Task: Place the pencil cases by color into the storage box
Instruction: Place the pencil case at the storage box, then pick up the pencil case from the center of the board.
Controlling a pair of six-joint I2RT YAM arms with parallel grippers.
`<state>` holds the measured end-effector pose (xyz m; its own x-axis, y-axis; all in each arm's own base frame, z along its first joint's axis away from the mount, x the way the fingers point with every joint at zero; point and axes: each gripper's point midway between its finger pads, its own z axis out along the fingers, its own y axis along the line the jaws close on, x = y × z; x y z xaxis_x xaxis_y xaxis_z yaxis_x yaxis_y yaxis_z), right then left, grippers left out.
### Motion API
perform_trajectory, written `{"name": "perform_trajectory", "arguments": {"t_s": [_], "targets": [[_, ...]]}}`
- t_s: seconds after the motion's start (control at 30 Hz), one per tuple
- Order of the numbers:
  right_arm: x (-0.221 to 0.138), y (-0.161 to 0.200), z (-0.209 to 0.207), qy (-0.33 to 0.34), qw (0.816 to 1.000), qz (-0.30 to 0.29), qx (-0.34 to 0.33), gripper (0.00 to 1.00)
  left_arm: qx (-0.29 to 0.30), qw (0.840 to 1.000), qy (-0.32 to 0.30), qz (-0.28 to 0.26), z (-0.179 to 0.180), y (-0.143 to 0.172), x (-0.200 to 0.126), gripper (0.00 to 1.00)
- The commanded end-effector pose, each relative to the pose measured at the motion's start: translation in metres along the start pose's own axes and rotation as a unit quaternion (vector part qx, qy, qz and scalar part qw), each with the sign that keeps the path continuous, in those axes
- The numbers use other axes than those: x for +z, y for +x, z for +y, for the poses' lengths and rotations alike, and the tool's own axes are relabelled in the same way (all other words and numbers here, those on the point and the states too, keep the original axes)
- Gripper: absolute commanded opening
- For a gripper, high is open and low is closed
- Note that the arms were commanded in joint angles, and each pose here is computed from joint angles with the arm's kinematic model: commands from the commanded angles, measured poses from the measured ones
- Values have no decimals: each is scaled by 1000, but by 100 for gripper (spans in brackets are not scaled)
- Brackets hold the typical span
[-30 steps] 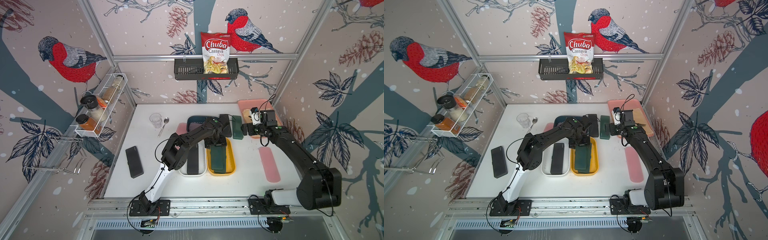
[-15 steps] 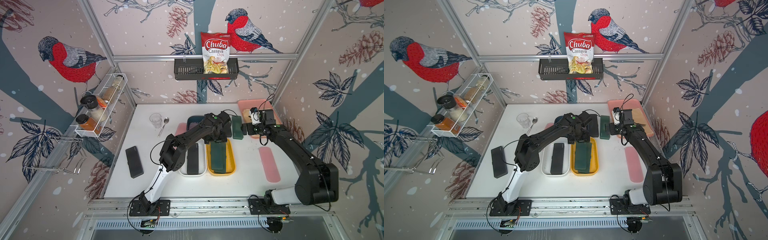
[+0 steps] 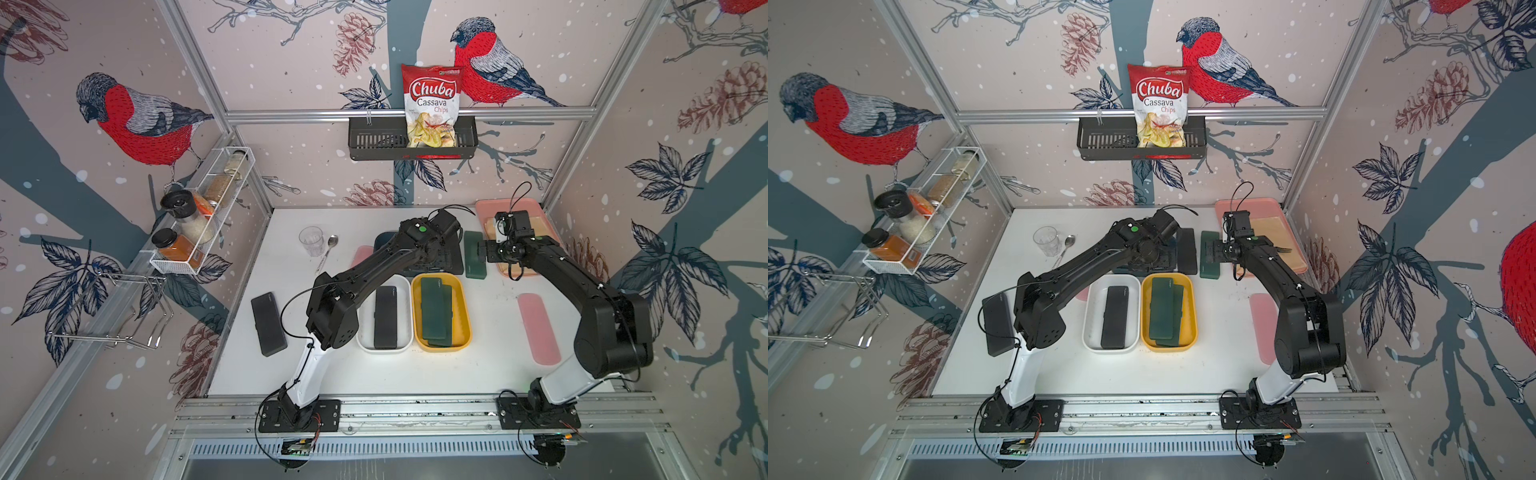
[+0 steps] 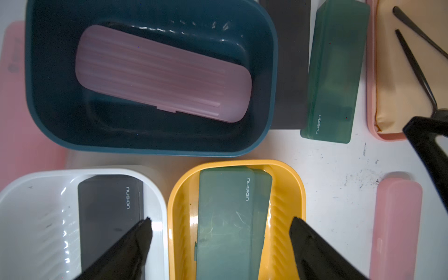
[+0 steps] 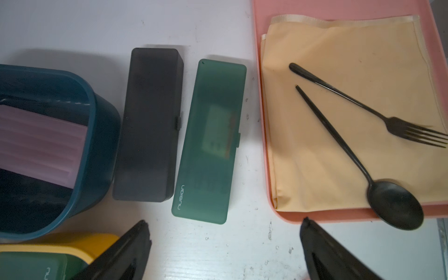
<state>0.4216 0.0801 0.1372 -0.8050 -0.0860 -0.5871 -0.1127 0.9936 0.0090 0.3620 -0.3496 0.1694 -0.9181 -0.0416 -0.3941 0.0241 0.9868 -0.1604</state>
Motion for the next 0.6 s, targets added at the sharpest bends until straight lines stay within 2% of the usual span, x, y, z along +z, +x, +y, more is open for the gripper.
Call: {"name": "perform_trajectory", "arguments": {"t_s": [0.0, 0.27, 0.57], "targets": [[8, -3, -2, 13, 1000, 4, 27, 100, 19, 999, -6, -36, 1, -13, -10, 94], [41, -9, 5, 12, 998, 31, 57, 100, 27, 998, 4, -62, 6, -27, -21, 96], [77, -20, 10, 18, 997, 47, 64, 100, 16, 997, 20, -66, 23, -37, -23, 96]]}}
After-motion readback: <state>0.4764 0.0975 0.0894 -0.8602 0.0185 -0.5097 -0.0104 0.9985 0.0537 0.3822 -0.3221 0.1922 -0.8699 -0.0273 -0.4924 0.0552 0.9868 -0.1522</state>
